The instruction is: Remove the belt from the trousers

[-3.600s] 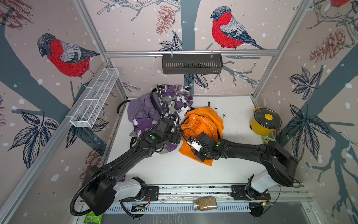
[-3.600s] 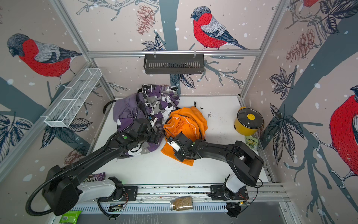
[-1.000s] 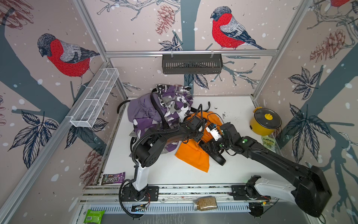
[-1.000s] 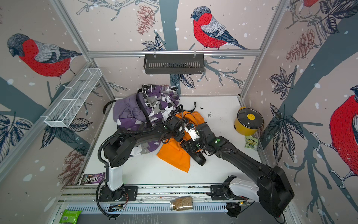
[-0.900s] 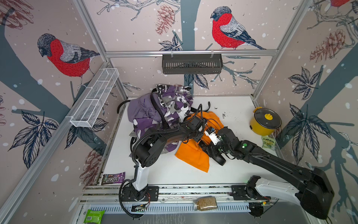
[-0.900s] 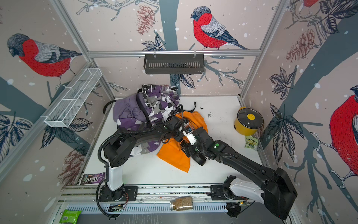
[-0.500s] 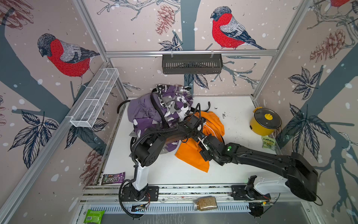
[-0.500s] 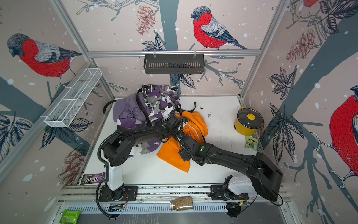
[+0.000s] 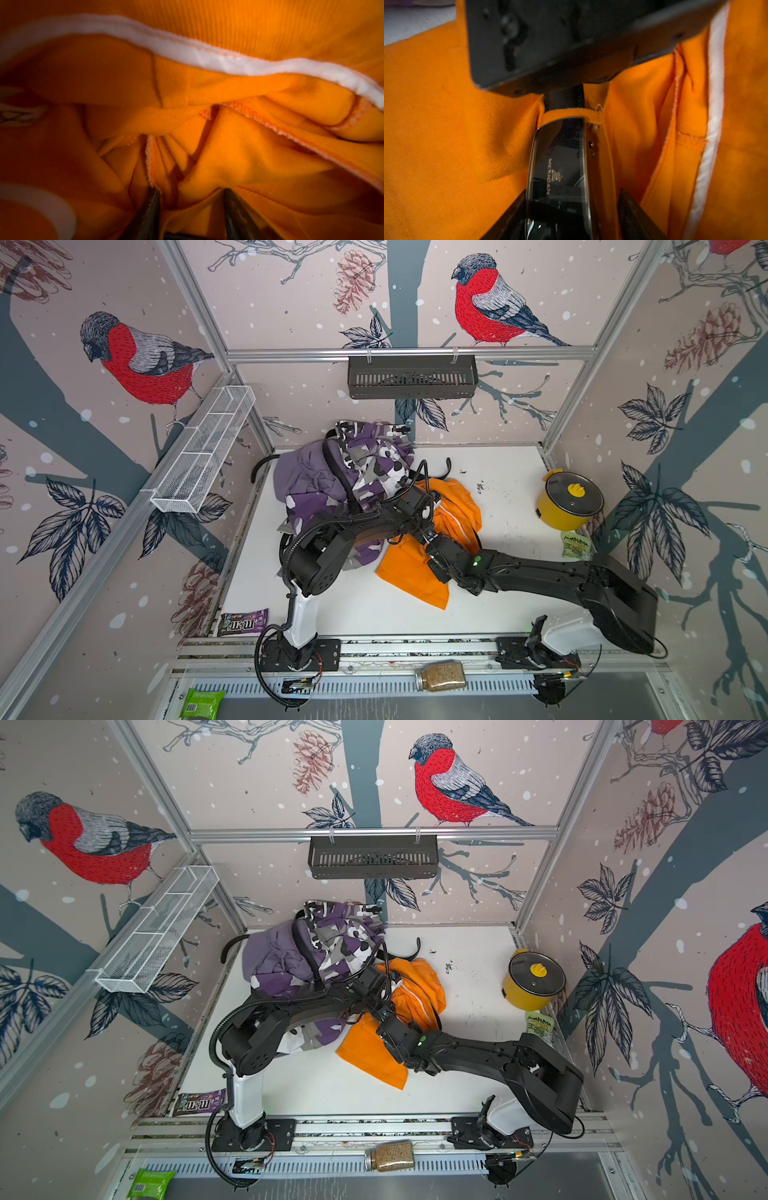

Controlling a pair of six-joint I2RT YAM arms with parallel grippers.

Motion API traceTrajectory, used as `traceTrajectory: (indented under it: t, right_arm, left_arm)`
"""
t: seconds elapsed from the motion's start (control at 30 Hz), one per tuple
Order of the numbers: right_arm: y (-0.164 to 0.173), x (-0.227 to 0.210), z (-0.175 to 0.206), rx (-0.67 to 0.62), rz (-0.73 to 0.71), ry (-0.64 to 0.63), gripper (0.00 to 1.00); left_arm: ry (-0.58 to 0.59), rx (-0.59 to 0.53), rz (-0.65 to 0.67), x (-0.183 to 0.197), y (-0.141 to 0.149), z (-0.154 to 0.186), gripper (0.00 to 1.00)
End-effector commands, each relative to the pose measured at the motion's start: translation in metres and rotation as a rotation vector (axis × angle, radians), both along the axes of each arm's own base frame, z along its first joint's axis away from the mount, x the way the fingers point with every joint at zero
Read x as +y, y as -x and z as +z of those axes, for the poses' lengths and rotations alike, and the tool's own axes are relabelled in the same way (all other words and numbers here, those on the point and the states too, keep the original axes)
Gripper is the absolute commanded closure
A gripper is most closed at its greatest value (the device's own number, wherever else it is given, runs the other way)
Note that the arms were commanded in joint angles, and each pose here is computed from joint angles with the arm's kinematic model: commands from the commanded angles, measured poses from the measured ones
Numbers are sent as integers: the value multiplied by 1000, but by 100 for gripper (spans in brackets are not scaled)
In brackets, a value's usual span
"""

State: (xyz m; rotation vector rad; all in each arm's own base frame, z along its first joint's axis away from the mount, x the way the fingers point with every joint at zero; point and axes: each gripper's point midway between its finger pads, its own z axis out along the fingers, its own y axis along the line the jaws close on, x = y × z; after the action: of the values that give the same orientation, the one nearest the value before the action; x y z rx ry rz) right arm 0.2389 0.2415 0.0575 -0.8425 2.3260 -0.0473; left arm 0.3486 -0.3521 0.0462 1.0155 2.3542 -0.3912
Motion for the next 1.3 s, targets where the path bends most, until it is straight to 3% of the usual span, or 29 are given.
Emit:
traceTrajectory:
  t: [0.0, 0.07, 0.2, 0.33, 0.47, 0.67, 0.83, 1.0, 1.27]
  right_arm:
    - [-7, 0, 4, -33, -24, 9, 41]
    - [-8, -1, 5, -41, -33, 6, 59]
    - [-8, 2, 13, -51, -22, -17, 71]
    - [-5, 7, 22, -41, 13, -42, 76]
    - [-2, 6, 35, -35, 33, -73, 77]
    - [-4, 8, 73, -30, 71, -239, 78]
    - [-10, 7, 117, -17, 127, -420, 79]
    - [-10, 11, 156, -17, 225, -492, 79]
    - [-3, 19, 193, 0, 360, -558, 79]
  left_arm:
    - [-79, 160, -11, 18, 30, -27, 52]
    - [-76, 161, -9, 18, 30, -27, 52]
    - [-70, 157, -2, 19, 28, -21, 47]
    - [-7, 140, 62, 23, 16, 9, 19]
    - [88, 97, 140, 38, -1, 55, 1]
    - [155, -29, 277, 76, -20, 120, 1]
    - [185, -267, 366, 115, -20, 179, 1]
    - [228, -511, 286, 127, 4, 215, 0]
    - [55, -843, 117, 113, 12, 242, 1]
